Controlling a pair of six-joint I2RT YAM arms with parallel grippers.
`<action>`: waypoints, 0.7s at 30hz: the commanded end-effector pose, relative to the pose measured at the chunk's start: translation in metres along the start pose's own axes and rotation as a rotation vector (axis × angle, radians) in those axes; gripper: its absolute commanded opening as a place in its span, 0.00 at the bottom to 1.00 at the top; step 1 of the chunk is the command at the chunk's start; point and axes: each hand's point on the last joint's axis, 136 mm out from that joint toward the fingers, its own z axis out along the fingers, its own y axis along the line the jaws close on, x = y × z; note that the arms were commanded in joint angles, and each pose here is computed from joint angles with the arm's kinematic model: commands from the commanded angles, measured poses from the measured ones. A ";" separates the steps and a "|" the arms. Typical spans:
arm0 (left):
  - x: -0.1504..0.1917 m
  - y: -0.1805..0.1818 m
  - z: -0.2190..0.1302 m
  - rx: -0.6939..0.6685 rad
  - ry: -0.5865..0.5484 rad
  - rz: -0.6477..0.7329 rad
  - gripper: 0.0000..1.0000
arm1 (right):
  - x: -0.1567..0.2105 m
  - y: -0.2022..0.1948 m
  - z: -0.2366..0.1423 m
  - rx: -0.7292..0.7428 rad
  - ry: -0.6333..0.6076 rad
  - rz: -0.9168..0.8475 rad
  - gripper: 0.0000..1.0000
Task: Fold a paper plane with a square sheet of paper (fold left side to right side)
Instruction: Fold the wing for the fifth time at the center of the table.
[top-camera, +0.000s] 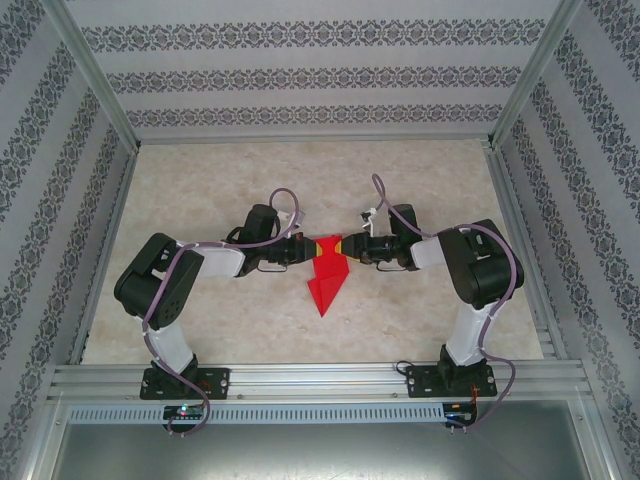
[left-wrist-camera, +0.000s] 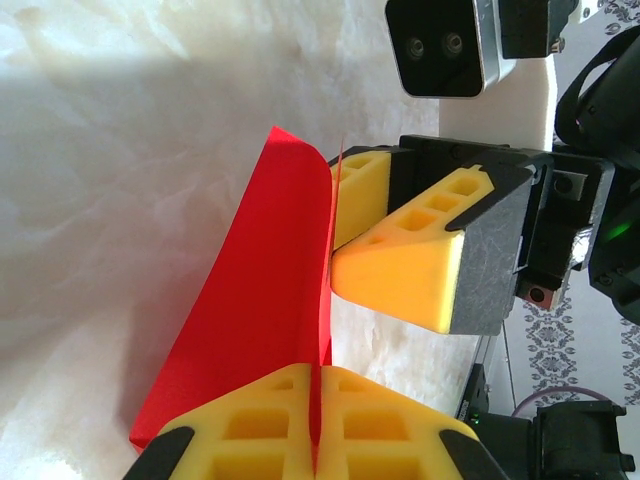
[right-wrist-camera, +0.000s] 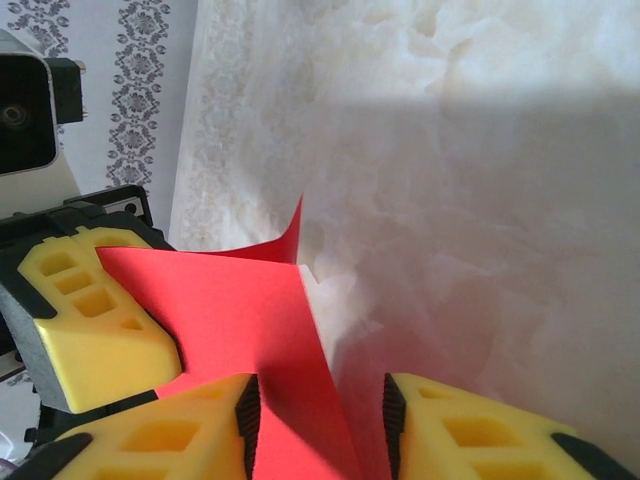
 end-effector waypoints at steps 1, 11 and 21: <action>-0.008 0.002 0.000 0.010 -0.015 0.032 0.00 | 0.001 0.012 -0.002 -0.045 0.006 -0.050 0.31; -0.005 0.012 0.004 -0.019 0.001 0.028 0.00 | 0.005 0.016 -0.013 -0.006 0.003 -0.061 0.08; -0.023 -0.002 -0.036 -0.230 -0.046 0.163 0.60 | 0.011 0.014 -0.023 0.105 0.015 0.022 0.00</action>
